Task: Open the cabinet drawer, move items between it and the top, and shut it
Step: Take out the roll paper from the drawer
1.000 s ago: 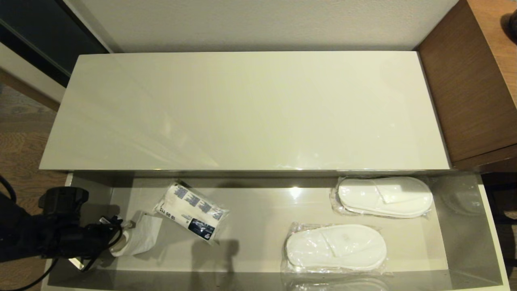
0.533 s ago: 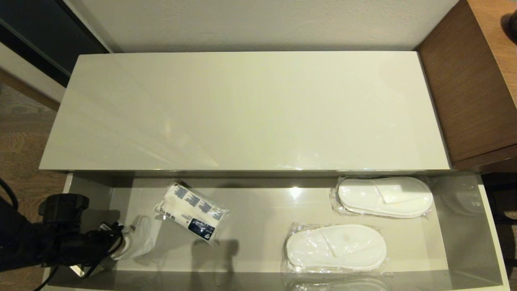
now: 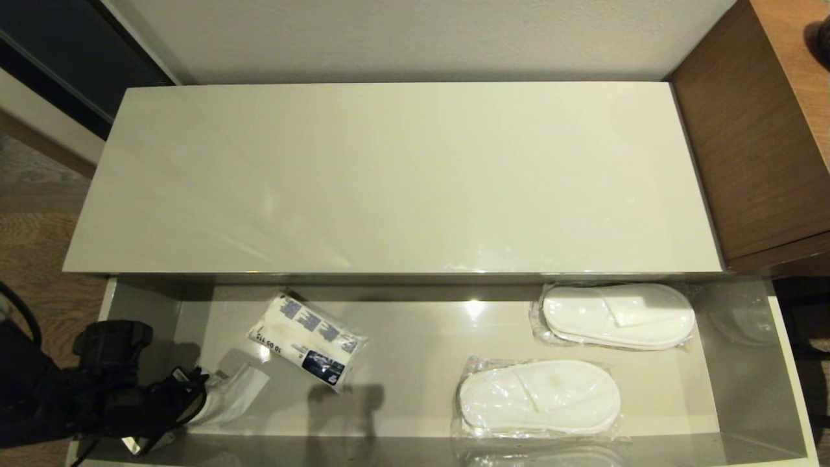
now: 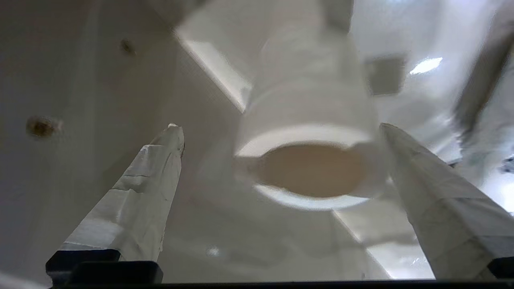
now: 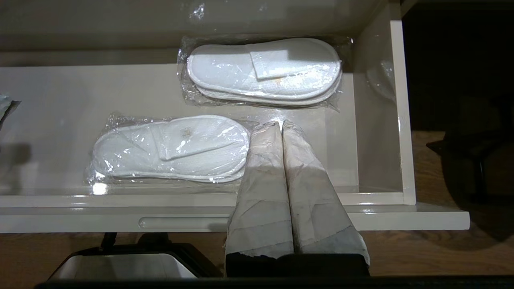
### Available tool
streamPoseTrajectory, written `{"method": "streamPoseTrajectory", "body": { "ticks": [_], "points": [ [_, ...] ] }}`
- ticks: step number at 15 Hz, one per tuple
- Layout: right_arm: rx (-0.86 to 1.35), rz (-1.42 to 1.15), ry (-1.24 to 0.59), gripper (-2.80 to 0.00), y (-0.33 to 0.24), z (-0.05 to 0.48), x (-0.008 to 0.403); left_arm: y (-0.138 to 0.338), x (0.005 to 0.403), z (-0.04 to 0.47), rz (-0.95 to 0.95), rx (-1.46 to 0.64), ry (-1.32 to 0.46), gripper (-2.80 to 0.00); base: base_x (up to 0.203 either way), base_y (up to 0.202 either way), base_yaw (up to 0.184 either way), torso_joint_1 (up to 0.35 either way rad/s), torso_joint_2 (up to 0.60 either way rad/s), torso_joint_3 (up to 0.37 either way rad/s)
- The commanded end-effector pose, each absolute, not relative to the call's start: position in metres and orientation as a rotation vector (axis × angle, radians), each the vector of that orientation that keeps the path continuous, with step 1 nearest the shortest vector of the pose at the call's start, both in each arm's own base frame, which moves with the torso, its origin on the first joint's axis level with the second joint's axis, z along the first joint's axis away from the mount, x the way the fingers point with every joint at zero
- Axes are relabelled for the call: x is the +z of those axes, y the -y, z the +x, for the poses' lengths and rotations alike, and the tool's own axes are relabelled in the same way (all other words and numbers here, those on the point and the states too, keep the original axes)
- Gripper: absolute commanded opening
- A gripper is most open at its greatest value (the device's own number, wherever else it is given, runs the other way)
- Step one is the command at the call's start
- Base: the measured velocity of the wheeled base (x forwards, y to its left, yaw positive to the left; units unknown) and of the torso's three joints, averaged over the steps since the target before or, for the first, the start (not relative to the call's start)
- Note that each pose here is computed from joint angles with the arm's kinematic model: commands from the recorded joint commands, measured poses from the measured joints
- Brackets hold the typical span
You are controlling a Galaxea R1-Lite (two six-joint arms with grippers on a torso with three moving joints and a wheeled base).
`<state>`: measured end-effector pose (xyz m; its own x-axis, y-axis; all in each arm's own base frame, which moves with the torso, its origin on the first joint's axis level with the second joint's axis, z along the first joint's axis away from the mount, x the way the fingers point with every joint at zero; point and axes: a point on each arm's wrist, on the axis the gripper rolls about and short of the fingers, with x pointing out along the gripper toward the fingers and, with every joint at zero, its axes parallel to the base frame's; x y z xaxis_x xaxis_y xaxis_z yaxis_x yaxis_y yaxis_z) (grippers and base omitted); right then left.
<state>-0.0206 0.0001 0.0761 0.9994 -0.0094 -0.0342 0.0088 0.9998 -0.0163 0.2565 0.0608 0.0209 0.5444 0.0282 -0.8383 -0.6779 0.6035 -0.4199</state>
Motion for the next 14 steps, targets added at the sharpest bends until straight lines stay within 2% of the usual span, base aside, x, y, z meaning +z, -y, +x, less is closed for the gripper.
{"method": "streamPoseTrajectory", "body": {
  "ticks": [1, 11, 12, 14],
  "points": [
    [-0.009, -0.017, -0.035, -2.8, -0.0001, -0.0205, 0.0761, -0.0593, 0.018, 0.2549, -0.833, 0.482, -0.922, 0.0, 0.0, 0.0, 0.0, 0.0, 0.0, 0.0],
    [-0.009, -0.017, -0.035, -2.8, -0.0001, -0.0205, 0.0761, -0.0559, 0.0126, 0.2566, -0.796, 0.474, -0.945, 0.0, 0.0, 0.0, 0.0, 0.0, 0.0, 0.0],
    [-0.009, -0.017, -0.035, -2.8, -0.0001, -0.0205, 0.0761, -0.0557, 0.0141, 0.2563, -0.797, 0.467, -0.942, -2.8, 0.0, 0.0, 0.0, 0.0, 0.0, 0.0],
    [-0.009, -0.017, -0.035, -2.8, -0.0001, -0.0205, 0.0761, -0.0553, 0.015, 0.2564, -0.796, 0.463, -0.938, -2.8, 0.0, 0.0, 0.0, 0.0, 0.0, 0.0]
  ]
}}
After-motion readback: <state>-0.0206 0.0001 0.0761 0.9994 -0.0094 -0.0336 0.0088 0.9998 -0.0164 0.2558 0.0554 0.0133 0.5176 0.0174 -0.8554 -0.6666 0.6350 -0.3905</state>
